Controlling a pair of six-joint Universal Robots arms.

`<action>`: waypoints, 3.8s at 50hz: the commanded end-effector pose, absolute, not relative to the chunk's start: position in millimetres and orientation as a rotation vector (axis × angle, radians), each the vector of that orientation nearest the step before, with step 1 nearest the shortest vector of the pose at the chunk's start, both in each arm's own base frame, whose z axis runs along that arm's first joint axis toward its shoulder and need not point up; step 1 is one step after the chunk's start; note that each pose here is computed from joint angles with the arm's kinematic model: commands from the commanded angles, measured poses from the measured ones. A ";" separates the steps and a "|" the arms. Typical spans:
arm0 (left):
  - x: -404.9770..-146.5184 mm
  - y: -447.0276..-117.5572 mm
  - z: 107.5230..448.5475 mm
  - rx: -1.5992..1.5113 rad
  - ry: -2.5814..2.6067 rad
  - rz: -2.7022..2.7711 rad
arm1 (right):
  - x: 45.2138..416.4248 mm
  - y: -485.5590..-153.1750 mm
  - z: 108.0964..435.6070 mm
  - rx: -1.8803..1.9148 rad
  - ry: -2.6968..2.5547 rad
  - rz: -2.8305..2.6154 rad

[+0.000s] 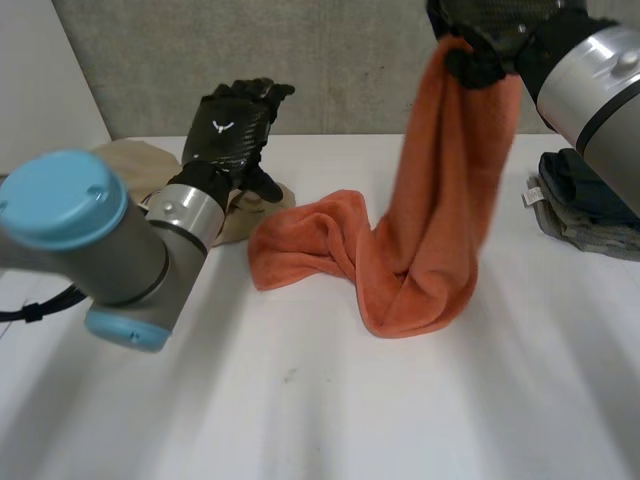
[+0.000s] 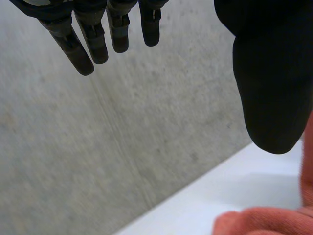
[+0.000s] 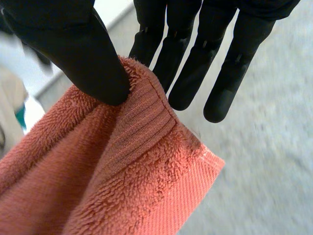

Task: Fold the laundry.

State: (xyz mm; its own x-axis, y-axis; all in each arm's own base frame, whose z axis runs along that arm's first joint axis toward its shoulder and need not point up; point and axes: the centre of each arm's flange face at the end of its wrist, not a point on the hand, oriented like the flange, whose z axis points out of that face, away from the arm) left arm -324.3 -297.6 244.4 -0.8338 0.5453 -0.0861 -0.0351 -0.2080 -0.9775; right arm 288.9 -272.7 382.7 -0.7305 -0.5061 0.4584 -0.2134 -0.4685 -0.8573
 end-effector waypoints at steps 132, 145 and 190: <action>-217.0 -275.1 191.1 -0.811 -2.339 1.850 | 194.0 -329.2 205.2 -1.054 2.425 -1.960; -209.4 -249.7 308.9 -0.529 -1.947 2.138 | 168.1 -306.4 336.7 -0.877 2.307 -2.243; -245.4 -236.9 281.9 -0.626 -2.065 1.843 | 223.0 -411.6 210.4 -0.810 2.531 -1.979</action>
State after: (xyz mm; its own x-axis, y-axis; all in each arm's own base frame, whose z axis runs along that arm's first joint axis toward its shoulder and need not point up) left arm -237.7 -241.8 267.6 -0.8712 0.4877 -0.0554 0.1324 0.1249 -0.9833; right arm 247.7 -458.1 194.5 -0.8712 -0.2555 0.4192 -0.4080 -0.0981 -0.9077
